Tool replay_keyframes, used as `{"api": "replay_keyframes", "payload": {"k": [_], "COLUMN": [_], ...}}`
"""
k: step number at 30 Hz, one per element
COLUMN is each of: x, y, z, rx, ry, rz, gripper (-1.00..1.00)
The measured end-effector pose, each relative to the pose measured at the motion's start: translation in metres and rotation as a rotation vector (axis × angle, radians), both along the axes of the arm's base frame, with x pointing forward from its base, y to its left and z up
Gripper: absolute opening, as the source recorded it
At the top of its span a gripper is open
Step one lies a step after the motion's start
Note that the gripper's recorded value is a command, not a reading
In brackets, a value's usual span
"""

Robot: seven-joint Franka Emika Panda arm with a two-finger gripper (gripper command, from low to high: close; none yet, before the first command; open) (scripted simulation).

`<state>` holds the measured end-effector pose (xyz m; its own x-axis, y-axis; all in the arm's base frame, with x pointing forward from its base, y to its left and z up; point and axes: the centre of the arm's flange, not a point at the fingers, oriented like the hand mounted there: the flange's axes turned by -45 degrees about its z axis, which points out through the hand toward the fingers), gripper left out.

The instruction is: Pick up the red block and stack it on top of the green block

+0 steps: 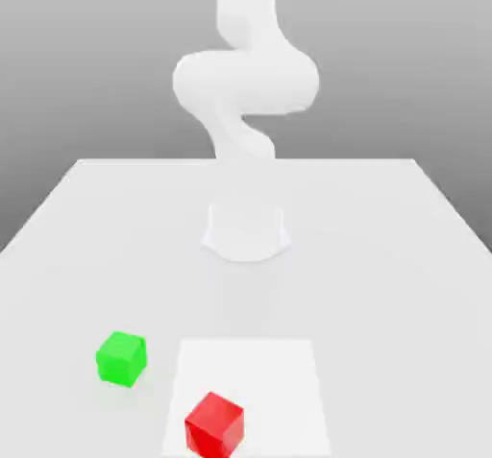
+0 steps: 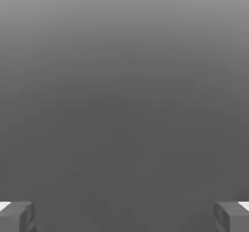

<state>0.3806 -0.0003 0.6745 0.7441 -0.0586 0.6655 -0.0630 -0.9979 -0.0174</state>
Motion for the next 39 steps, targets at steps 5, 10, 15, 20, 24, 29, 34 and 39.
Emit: {"api": "replay_keyframes", "payload": {"k": [5,10,15,20,24,29,34,39], "x": [0.059,0.098,0.119,0.120,0.110,0.104,0.102,0.103], "y": [-0.006,-0.016,-0.027,-0.037,-0.037,-0.037,-0.036,-0.036], "z": [-0.083,-0.173,-0.267,-0.361,-0.434,-0.507,-0.528,-0.517], "rx": [0.025,0.057,0.097,0.149,0.196,0.218,0.218,0.219], "ry": [0.144,0.281,0.416,0.550,0.657,0.701,0.702,0.702], "rz": [-0.105,-0.202,-0.296,-0.393,-0.460,-0.491,-0.491,-0.492], "gripper": [0.00,0.00,0.00,0.00,0.00,0.00,-1.00,-1.00]}}
